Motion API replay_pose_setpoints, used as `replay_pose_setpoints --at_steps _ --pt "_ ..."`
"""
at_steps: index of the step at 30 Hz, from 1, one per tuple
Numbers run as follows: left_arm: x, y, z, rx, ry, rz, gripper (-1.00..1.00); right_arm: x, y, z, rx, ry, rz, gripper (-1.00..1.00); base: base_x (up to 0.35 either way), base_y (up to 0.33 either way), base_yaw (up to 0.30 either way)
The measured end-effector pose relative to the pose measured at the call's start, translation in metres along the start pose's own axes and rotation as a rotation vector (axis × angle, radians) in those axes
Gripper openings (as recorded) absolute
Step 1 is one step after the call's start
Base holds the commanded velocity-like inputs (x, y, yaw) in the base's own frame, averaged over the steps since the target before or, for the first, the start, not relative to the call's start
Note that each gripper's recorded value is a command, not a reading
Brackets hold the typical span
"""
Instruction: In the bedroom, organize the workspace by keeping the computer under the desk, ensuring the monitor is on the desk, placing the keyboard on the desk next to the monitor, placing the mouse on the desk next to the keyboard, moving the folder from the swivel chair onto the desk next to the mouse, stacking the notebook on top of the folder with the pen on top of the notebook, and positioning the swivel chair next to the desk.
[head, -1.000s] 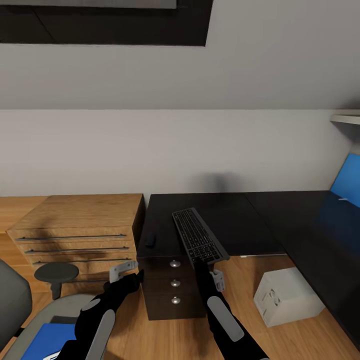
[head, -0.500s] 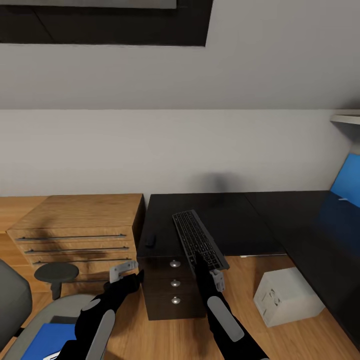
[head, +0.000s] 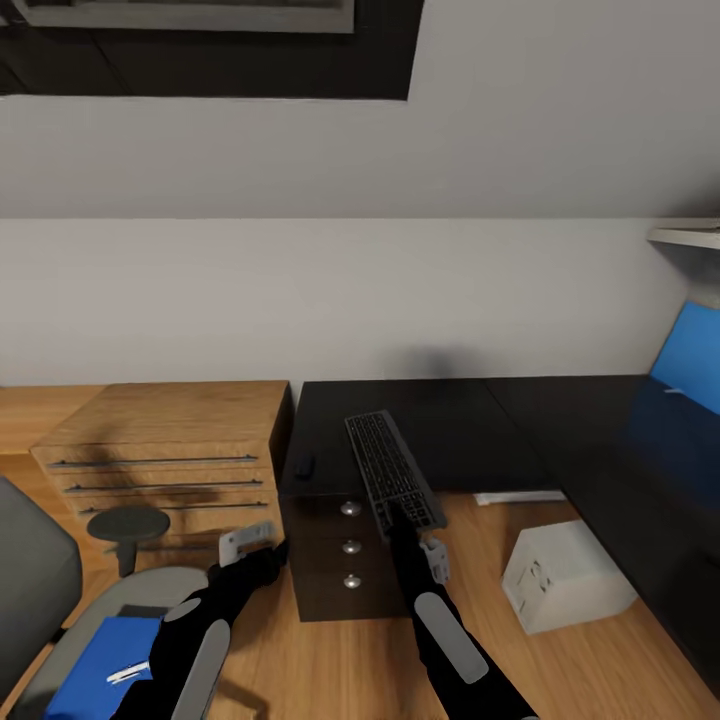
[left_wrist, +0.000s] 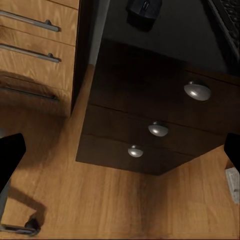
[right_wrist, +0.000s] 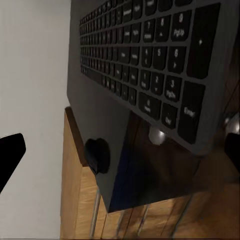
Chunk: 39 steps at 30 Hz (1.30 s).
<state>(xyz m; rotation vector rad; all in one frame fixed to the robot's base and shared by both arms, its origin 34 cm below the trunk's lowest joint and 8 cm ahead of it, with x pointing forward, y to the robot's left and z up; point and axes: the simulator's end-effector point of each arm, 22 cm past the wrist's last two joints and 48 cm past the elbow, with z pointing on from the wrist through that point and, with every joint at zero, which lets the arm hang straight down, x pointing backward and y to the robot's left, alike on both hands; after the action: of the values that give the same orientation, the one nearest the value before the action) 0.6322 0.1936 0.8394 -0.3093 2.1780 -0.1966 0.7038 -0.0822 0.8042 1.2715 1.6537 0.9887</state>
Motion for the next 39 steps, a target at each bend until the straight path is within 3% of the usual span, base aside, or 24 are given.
replay_pose_setpoints --at_steps 20,28,39 --pt "0.0001 0.0002 0.0000 0.000 0.000 0.000 1.00 0.0003 0.0017 0.0000 -0.005 0.000 -0.002 1.00 -0.329 0.000 0.000" --pt "-0.0002 0.0002 -0.0004 0.000 -0.001 0.000 1.00 0.0005 0.0019 -0.0005 -0.005 0.000 -0.003 1.00 -0.152 0.000 0.000" --pt "0.0000 0.0006 -0.0001 -0.001 0.000 -0.001 1.00 -0.0002 0.0017 -0.0002 -0.005 -0.002 -0.002 1.00 -0.224 -0.168 0.000"
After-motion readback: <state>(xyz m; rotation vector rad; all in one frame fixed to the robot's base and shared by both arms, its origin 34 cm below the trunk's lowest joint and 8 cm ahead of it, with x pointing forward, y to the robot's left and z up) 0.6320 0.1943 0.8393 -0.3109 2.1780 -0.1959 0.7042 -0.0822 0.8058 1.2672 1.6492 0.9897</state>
